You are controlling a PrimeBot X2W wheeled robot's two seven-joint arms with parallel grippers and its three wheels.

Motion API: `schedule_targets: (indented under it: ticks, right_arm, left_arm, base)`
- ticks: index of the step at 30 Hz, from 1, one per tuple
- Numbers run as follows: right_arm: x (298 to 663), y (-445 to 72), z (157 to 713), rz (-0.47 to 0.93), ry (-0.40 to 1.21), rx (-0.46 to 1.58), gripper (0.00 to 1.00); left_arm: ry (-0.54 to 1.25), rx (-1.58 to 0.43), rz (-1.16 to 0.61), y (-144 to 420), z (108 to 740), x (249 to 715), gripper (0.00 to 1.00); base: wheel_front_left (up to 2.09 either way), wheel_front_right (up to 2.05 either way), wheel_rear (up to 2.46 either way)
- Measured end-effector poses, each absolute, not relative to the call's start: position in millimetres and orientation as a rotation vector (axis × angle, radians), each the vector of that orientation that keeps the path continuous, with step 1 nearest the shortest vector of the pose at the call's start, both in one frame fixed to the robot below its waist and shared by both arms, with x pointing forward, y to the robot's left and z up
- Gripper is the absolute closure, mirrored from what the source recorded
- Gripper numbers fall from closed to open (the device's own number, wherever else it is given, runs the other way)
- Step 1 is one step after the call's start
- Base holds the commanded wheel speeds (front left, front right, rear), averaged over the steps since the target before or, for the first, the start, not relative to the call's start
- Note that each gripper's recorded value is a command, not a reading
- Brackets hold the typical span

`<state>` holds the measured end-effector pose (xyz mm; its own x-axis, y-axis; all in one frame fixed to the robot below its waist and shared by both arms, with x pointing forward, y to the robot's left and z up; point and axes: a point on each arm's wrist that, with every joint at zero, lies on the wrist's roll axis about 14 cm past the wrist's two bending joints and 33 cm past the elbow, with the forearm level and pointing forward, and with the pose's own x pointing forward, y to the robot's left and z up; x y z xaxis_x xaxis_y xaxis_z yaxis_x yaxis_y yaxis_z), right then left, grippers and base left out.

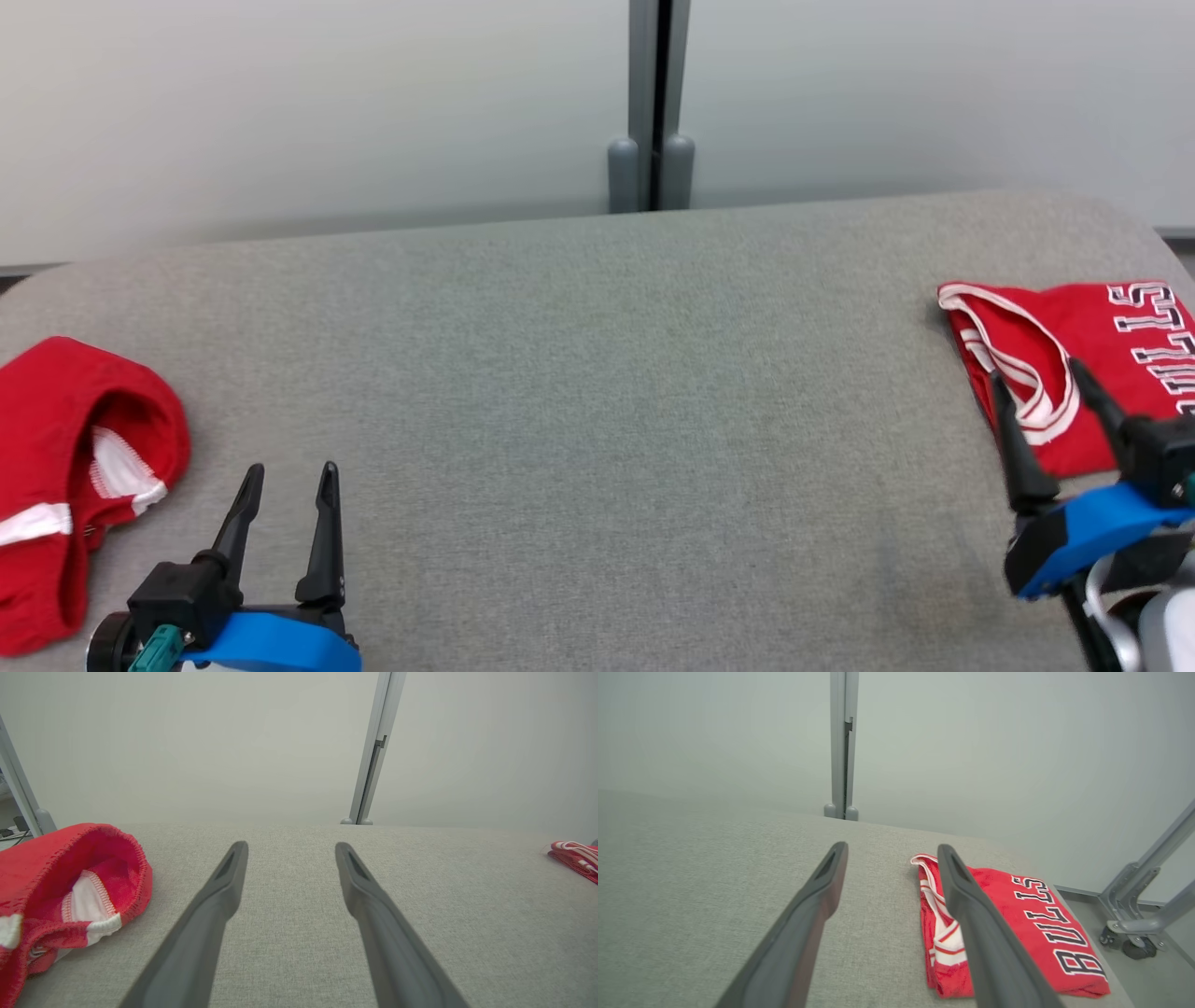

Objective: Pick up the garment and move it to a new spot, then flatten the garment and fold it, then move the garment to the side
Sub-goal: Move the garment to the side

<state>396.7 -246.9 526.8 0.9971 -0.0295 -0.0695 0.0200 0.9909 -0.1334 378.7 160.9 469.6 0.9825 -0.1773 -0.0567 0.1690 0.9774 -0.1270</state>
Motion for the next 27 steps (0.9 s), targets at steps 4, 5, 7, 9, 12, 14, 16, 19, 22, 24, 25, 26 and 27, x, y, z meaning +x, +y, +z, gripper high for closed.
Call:
schedule_targets:
  ticks: [4,5,7,9,12,14,16,19,22,24,25,26,27]
  right_arm:
    - [384,-220,531,0.013,0.033,-0.047,0.00]
    - [381,-215,529,0.018,0.035,-0.034,0.00]
    - [376,-210,527,0.024,0.039,-0.020,0.00]
    - [374,-207,525,0.025,0.036,-0.001,0.00]
    - [369,-203,521,0.024,0.036,0.020,0.00]
    - [366,-201,518,0.025,0.035,0.027,0.00]
    - [363,-200,514,0.023,0.041,0.037,0.00]
    - [359,-200,509,0.018,0.052,0.043,0.00]
    - [357,-201,507,0.013,0.055,0.049,0.00]
    - [356,-200,504,0.013,0.063,0.053,0.00]
    - [356,-200,502,0.014,0.066,0.055,0.00]
    - [356,-199,501,0.015,0.067,0.056,0.00]
    - [356,-199,501,0.016,0.069,0.056,0.00]
  left_arm:
    - [0.050,-0.125,-0.138,172,475,369,0.00]
    - [0.047,-0.125,-0.135,173,476,367,0.00]
    - [0.048,-0.127,-0.131,174,475,363,0.00]
    - [0.046,-0.125,-0.125,176,475,360,0.00]
    - [0.038,-0.127,-0.114,180,477,356,0.00]
    - [0.034,-0.128,-0.107,181,478,355,0.00]
    - [0.034,-0.130,-0.103,181,478,354,0.00]
    - [0.034,-0.130,-0.105,181,477,353,0.00]
    - [0.035,-0.131,-0.109,179,477,353,0.00]
    - [0.034,-0.131,-0.113,178,477,353,0.00]
    - [0.034,-0.131,-0.115,178,477,354,0.00]
    - [0.034,-0.132,-0.116,178,477,354,0.00]
    - [0.034,-0.132,-0.115,178,477,354,0.00]
  base:
    - [0.00,0.00,0.00]
    - [0.00,0.00,0.00]
    - [0.00,0.00,0.00]
    - [0.00,0.00,0.00]
    - [0.00,0.00,0.00]
    - [0.00,0.00,0.00]
    - [0.00,0.00,0.00]
    - [0.00,0.00,0.00]
    - [0.00,0.00,0.00]
    - [0.00,0.00,0.00]
    - [0.00,0.00,0.00]
    - [0.00,0.00,0.00]
    - [0.00,0.00,0.00]
